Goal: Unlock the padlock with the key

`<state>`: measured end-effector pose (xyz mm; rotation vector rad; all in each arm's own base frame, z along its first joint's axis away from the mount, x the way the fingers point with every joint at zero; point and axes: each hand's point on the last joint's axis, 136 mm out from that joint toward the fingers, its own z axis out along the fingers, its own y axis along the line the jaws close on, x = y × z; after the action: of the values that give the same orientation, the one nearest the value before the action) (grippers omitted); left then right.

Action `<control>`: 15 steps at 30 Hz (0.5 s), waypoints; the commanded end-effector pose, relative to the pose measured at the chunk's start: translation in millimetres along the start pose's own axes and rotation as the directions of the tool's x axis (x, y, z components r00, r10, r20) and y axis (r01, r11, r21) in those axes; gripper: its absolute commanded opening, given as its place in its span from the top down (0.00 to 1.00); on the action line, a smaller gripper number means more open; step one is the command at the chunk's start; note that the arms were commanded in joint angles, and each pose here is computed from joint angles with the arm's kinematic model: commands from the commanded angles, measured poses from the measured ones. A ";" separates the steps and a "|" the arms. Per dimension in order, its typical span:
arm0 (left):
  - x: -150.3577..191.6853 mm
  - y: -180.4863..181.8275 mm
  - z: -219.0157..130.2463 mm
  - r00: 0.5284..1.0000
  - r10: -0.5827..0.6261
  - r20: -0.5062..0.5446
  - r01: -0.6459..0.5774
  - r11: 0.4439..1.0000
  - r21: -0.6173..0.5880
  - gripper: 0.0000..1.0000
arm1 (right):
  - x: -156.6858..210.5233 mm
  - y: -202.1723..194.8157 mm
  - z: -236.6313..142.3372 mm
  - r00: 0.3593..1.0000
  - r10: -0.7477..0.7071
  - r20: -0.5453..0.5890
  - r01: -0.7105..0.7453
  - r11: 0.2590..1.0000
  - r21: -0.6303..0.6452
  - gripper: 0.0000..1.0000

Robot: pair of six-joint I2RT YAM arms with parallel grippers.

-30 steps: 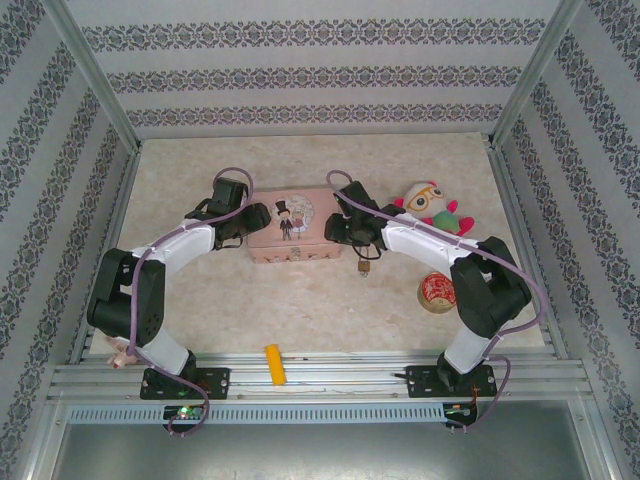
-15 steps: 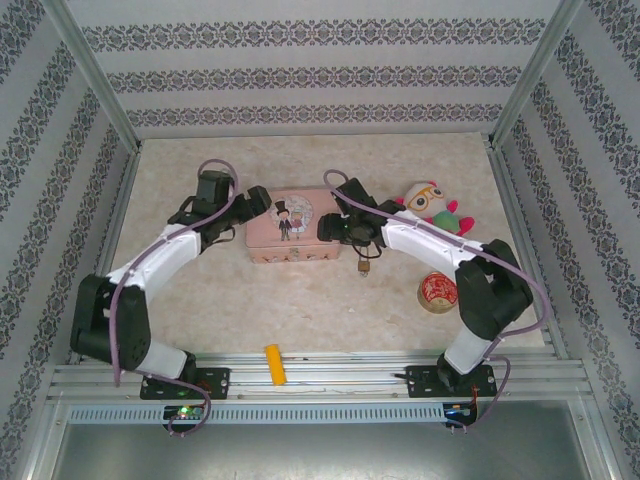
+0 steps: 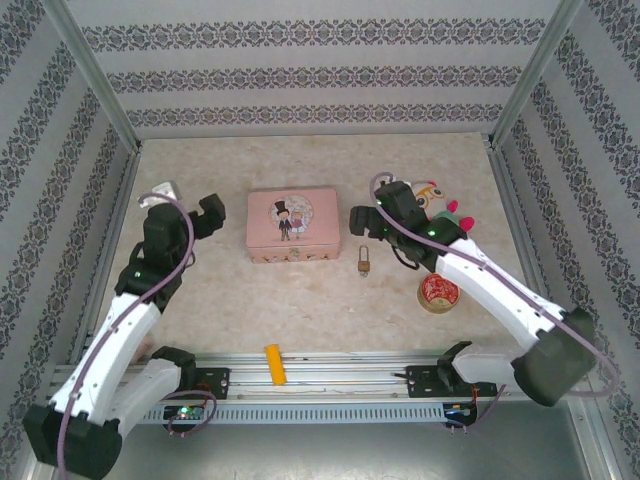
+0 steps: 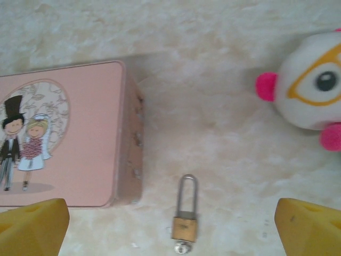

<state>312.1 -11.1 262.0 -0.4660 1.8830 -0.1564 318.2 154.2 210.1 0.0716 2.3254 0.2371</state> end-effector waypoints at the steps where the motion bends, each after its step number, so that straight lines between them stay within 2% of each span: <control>1: -10.1 31.3 -11.9 0.989 0.077 0.127 -0.062 0.991 -0.122 0.01 | -15.1 -28.5 -21.3 0.989 -0.029 0.144 0.017 0.996 0.090 0.02; 7: -8.4 50.9 -20.1 0.964 0.120 0.236 -0.078 0.981 -0.180 0.01 | -18.0 -62.6 -53.9 0.947 -0.004 0.321 -0.036 0.992 0.119 0.02; 10: -2.3 55.2 -14.5 0.953 0.142 0.268 -0.092 0.977 -0.190 0.01 | -14.8 -78.3 -59.4 0.924 0.031 0.381 -0.081 0.990 0.116 0.02; 15: 10.6 60.1 -2.8 0.926 0.198 0.323 -0.137 0.970 -0.202 0.01 | -8.9 -106.8 -59.5 0.876 0.024 0.482 -0.128 0.975 0.184 0.02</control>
<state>288.2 30.2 210.3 -0.4234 1.7296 0.1491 280.2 54.1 229.4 0.2608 1.9419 0.0757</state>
